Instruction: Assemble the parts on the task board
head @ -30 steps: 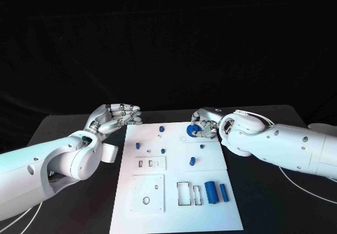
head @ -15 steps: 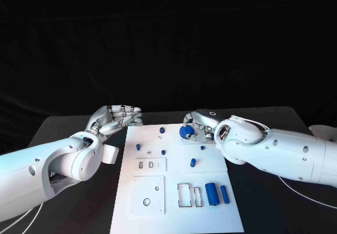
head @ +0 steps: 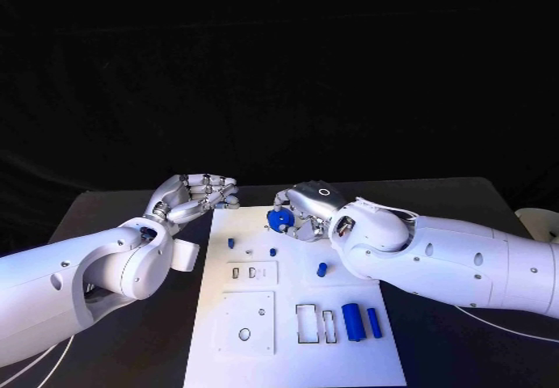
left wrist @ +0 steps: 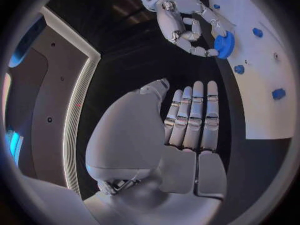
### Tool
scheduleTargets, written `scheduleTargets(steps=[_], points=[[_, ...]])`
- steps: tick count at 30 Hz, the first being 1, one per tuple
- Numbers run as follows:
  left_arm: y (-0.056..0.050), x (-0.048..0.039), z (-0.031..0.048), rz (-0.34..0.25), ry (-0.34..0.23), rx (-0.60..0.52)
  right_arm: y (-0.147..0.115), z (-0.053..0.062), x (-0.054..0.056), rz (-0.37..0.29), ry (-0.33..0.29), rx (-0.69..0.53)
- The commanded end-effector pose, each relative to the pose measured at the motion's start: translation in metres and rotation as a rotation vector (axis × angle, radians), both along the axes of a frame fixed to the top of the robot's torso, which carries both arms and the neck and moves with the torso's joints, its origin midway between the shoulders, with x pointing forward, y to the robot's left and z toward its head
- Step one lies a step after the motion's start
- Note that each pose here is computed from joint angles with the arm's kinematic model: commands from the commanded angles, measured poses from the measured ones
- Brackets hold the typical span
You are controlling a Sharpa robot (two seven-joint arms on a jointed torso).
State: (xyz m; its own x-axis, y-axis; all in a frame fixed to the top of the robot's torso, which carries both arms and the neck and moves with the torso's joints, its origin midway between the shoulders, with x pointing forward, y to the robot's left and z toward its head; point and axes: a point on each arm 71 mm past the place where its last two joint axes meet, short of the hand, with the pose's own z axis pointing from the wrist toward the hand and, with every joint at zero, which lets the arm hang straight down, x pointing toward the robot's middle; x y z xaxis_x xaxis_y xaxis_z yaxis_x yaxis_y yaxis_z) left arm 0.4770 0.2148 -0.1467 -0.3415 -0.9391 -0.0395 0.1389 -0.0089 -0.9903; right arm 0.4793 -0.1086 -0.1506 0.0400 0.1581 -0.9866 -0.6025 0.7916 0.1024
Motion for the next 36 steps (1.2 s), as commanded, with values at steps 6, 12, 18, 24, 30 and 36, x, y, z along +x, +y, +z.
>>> scheduleTargets(steps=[6,12,18,24,30,36], points=[[-0.004,-0.0010,0.0016,-0.023,-0.003,-0.012,0.017,-0.013,0.001,0.016,-0.043,-0.018],[-0.005,-0.0011,0.0017,-0.023,-0.004,-0.012,0.027,-0.023,0.005,0.010,-0.037,-0.024],[-0.004,-0.0009,0.0017,-0.022,-0.003,-0.012,0.032,-0.027,0.007,-0.003,-0.049,-0.024],[-0.004,-0.0008,0.0016,-0.021,-0.003,-0.011,0.036,-0.028,0.008,-0.003,-0.052,-0.026],[-0.004,-0.0009,0.0016,-0.021,-0.002,-0.011,0.039,-0.030,0.010,-0.004,-0.048,-0.034],[-0.004,-0.0008,0.0016,-0.022,-0.001,-0.011,0.040,-0.032,0.012,-0.005,-0.043,-0.042]])
